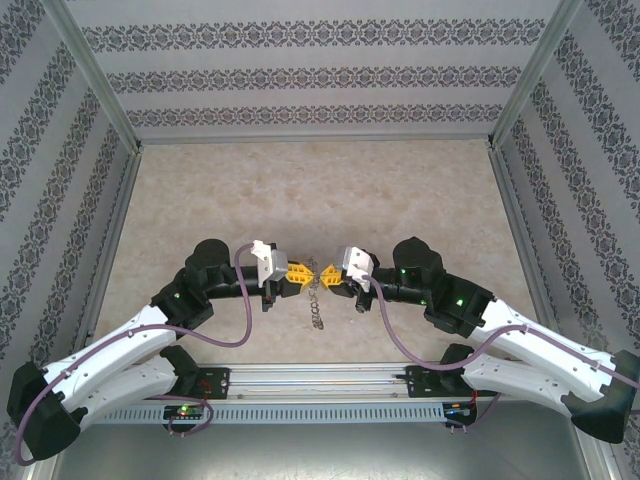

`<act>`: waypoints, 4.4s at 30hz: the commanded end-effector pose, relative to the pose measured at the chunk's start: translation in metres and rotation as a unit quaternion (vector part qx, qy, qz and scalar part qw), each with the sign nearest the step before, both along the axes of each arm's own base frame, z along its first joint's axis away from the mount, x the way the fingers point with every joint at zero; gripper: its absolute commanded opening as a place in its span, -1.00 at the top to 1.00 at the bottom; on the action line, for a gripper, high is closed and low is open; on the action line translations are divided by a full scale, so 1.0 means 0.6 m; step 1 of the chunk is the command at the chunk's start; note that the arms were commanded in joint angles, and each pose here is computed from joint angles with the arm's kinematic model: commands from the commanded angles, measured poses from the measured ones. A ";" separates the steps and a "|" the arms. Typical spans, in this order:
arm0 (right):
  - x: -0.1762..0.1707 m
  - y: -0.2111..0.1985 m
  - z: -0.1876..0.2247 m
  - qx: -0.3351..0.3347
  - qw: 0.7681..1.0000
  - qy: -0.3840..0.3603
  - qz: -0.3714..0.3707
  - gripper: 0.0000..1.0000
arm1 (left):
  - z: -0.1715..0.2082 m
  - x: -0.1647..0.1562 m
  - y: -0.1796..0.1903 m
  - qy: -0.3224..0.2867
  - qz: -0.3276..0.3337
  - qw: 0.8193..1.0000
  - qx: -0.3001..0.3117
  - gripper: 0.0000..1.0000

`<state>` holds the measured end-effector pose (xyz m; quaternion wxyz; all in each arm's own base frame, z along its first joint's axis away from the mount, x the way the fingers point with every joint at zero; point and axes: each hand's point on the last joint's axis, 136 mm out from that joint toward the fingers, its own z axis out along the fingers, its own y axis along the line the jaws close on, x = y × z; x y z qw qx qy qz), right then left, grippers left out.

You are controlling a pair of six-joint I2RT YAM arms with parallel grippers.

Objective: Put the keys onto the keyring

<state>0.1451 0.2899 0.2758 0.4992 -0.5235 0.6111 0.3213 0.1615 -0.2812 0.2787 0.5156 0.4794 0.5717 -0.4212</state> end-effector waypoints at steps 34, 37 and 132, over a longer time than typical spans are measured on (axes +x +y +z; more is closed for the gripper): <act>-0.020 0.037 0.052 0.008 0.998 -0.031 0.045 1.00 | 0.042 -0.008 0.001 -0.045 -0.009 0.999 -0.023 1.00; -0.022 0.038 0.049 0.003 0.998 -0.034 0.044 1.00 | 0.042 -0.008 0.001 -0.045 -0.008 0.999 -0.023 1.00; -0.053 0.052 0.035 -0.012 0.988 -0.123 0.097 1.00 | 0.051 -0.017 0.003 -0.048 -0.016 0.998 -0.036 1.00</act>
